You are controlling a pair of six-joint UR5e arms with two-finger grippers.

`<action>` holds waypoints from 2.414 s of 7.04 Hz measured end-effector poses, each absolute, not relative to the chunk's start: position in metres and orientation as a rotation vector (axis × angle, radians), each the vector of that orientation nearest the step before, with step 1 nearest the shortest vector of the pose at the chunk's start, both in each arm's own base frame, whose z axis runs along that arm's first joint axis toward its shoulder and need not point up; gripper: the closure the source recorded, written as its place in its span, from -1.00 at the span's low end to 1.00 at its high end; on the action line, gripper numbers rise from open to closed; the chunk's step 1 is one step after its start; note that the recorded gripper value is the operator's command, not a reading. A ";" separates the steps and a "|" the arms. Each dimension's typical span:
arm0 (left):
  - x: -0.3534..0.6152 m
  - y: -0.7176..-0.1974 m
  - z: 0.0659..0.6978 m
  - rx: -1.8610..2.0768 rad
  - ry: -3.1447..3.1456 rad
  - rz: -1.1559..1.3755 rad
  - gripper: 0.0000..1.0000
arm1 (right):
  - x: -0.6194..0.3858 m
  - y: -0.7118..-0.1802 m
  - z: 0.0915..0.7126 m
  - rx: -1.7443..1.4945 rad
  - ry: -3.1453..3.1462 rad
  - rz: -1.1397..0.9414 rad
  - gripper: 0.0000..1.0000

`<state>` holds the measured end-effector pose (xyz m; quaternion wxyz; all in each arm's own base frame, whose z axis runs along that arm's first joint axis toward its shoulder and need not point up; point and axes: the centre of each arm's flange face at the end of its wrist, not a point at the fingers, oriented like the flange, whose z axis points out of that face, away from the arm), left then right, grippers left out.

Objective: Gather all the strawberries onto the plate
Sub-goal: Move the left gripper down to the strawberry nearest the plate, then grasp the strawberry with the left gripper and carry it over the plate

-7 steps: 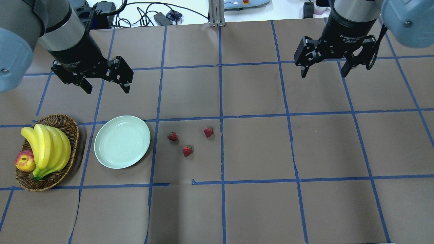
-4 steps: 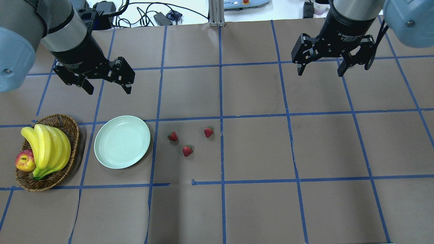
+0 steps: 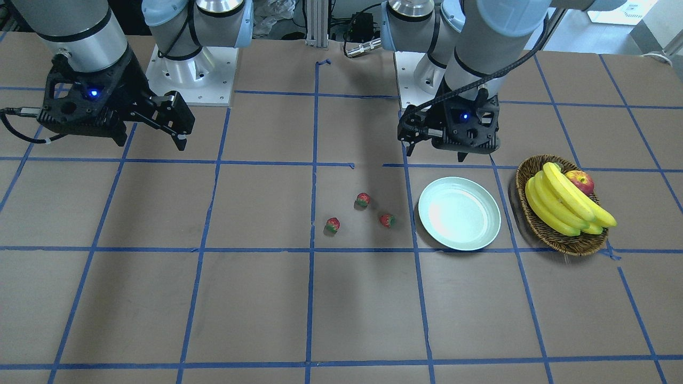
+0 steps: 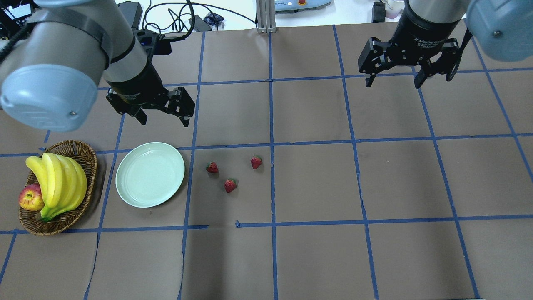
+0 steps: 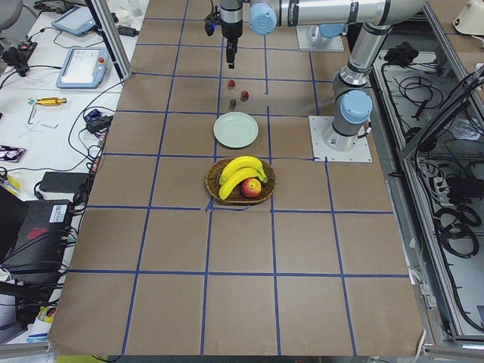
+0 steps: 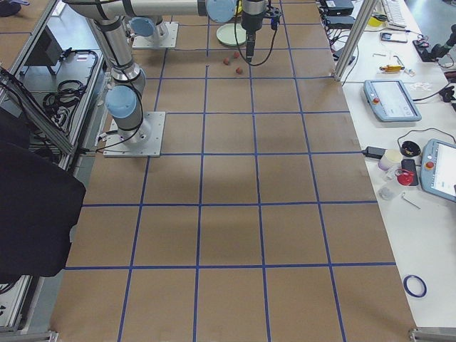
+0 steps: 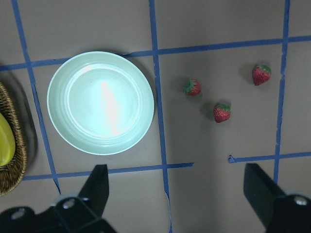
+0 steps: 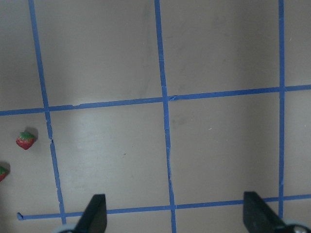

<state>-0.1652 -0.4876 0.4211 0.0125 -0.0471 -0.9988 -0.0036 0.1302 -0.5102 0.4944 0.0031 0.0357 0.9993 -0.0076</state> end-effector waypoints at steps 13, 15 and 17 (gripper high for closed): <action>-0.198 -0.521 0.181 0.074 -3.120 -0.145 -0.62 | 0.130 -0.510 0.491 0.103 3.138 -0.025 -1.00; -0.201 -0.510 0.170 0.081 -3.130 -0.190 -0.44 | 0.130 -0.510 0.491 0.103 3.138 -0.025 -1.00; -0.201 -0.503 0.164 0.066 -3.131 -0.217 -0.01 | 0.130 -0.510 0.491 0.100 3.138 -0.022 -1.00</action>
